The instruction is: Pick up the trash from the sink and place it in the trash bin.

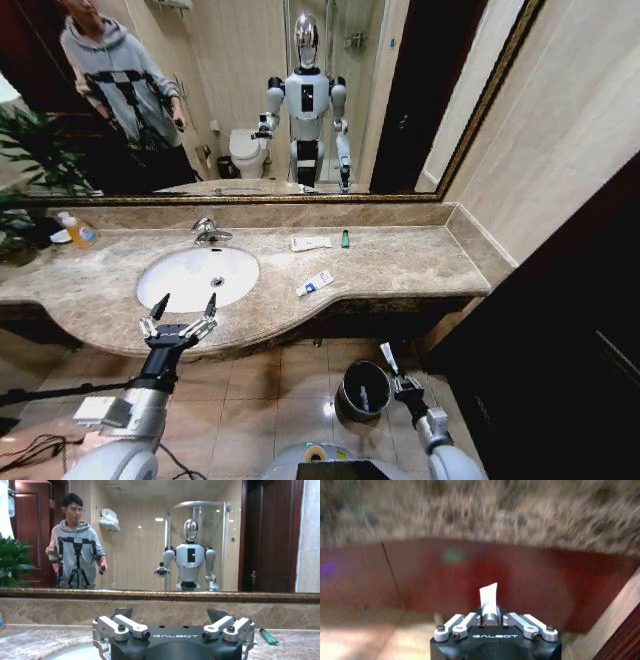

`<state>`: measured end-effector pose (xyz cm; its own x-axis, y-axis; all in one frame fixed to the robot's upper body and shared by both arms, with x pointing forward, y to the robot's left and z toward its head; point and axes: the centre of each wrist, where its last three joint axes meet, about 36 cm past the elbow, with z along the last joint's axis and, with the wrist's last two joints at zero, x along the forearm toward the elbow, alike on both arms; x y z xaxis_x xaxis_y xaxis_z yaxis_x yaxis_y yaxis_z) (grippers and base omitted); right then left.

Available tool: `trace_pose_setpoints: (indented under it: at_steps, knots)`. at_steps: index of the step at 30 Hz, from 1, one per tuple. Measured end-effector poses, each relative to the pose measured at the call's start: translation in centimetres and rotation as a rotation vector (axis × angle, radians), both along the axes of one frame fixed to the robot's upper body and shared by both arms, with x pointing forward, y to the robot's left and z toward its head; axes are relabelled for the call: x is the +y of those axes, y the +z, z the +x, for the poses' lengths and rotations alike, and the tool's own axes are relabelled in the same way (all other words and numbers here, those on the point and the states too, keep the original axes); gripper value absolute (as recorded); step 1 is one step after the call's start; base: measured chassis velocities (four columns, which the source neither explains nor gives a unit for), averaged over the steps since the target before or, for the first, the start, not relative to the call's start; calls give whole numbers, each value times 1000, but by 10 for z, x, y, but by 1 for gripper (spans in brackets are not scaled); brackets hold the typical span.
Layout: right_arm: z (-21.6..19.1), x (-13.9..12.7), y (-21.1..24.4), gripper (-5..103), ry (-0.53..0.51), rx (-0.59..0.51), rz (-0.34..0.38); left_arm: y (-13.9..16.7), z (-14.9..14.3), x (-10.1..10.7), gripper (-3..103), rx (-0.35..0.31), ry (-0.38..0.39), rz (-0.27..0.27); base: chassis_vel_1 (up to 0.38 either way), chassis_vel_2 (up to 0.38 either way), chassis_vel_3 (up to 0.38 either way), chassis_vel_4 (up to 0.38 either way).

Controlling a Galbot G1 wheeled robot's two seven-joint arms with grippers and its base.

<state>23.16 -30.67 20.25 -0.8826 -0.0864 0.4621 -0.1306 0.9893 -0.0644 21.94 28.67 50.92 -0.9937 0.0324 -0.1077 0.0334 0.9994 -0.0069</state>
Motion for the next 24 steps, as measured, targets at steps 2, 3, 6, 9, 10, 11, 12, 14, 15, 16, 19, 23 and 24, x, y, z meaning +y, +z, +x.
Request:
trace_pose_setpoints:
  at_steps: [2,3,6,9,10,11,12,14,15,16,19,23,24]
  knots:
    - [1,-1,-5,18,6,13,-5,0,0,0,100,0,0,0,0,0,0,0]
    - [2,-2,-11,18,13,30,-13,0,0,0,100,0,0,0,0,0,0,0]
    - [4,0,-34,18,57,100,-45,0,0,0,100,0,0,0,0,0,0,0]
    - [7,0,-50,18,93,145,-81,0,0,0,100,0,0,0,0,0,0,0]
    - [7,0,-55,18,102,155,-90,0,0,0,100,0,0,0,0,0,0,0]
    - [7,0,-55,18,102,155,-90,0,0,0,100,0,0,0,0,0,0,0]
    - [9,-1,-64,18,121,172,-105,0,0,0,100,0,0,0,0,0,0,0]
    - [12,-2,-79,18,137,197,-119,0,0,0,100,0,0,0,0,0,0,0]
    - [12,-2,-79,18,137,197,-119,0,0,0,100,0,0,0,0,0,0,0]
    - [13,-2,-87,18,143,216,-123,0,0,0,100,0,0,0,0,0,0,0]
    - [16,-3,-98,18,152,236,-133,0,0,0,100,0,0,0,0,0,0,0]
    - [24,-4,-115,18,167,272,-143,0,0,0,100,0,0,0,0,0,0,0]
    - [28,-4,-119,18,171,279,-143,0,0,0,100,0,0,0,0,0,0,0]
